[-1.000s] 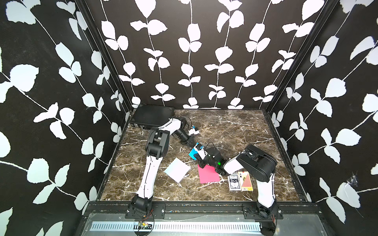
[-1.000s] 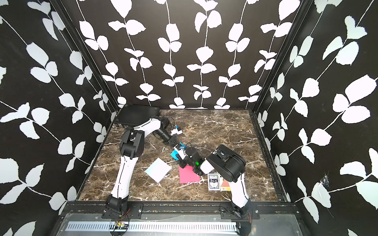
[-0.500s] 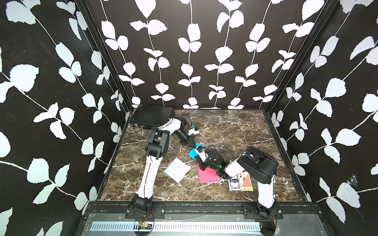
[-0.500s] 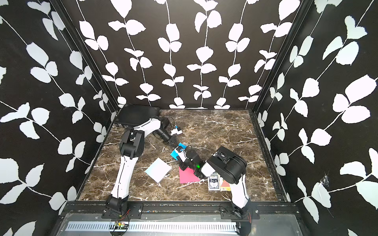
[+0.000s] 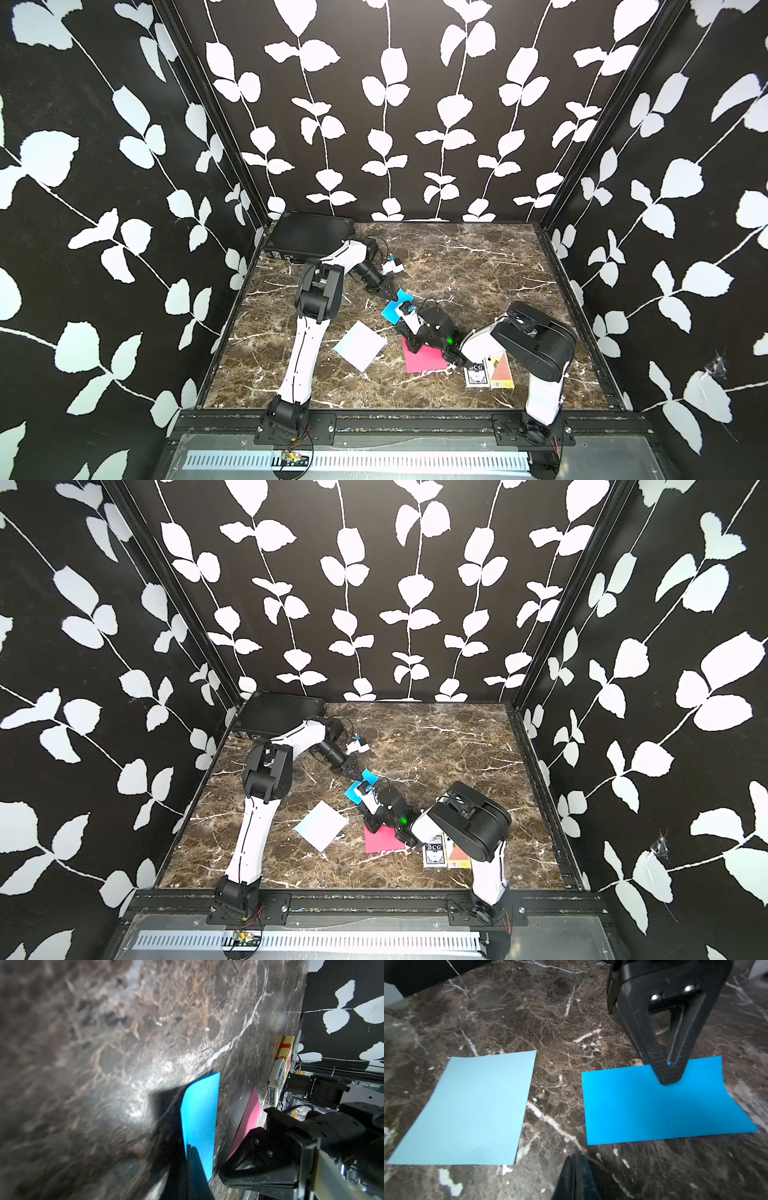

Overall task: Fold the square paper along the opposite sides
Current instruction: Smooth out the paper at the center of the board.

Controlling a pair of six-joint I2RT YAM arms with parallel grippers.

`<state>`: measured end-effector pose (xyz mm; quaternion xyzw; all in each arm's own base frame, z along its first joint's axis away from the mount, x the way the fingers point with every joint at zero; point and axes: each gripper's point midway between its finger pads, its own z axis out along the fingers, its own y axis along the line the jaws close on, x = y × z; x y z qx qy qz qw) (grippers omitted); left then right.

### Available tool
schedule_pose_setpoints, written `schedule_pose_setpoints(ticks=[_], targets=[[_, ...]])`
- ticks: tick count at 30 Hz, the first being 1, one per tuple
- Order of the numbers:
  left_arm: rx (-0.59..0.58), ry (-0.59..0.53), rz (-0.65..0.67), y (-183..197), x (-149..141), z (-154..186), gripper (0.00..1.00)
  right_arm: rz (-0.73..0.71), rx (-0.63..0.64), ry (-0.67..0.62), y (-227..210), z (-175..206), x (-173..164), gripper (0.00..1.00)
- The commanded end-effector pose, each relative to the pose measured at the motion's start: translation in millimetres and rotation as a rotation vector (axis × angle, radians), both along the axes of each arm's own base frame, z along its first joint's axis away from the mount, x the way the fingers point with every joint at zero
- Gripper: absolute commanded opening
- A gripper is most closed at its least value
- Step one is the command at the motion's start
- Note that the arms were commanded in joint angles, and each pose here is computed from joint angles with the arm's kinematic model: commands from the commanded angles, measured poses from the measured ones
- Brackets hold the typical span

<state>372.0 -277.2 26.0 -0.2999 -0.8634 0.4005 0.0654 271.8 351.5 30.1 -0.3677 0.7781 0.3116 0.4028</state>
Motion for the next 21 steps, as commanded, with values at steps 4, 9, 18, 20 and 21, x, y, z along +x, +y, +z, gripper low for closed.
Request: schedule_pose_setpoints(ticks=[4, 9, 18, 20, 21], targets=[[0.038, -0.036, -0.001, 7.1, 9.0, -10.9, 0.0, -0.171, 0.202, 0.042, -17.3, 34.7, 76.5, 0.05], [0.037, -0.04, -0.002, 6.8, 9.9, -9.0, 0.0, -0.202, 0.178, 0.024, -19.6, 28.4, 103.3, 0.05], [0.035, -0.038, -0.002, 6.6, 9.3, -9.2, 0.0, -0.218, 0.104, 0.037, -20.2, 5.8, 113.5, 0.04], [0.026, -0.037, -0.005, 5.8, 8.8, -8.0, 0.0, -0.234, 0.084, 0.055, -24.6, -5.7, 114.8, 0.04], [0.024, -0.038, -0.006, 5.5, 8.8, -7.8, 0.0, -0.248, 0.083, 0.066, -28.5, -10.7, 116.9, 0.04]])
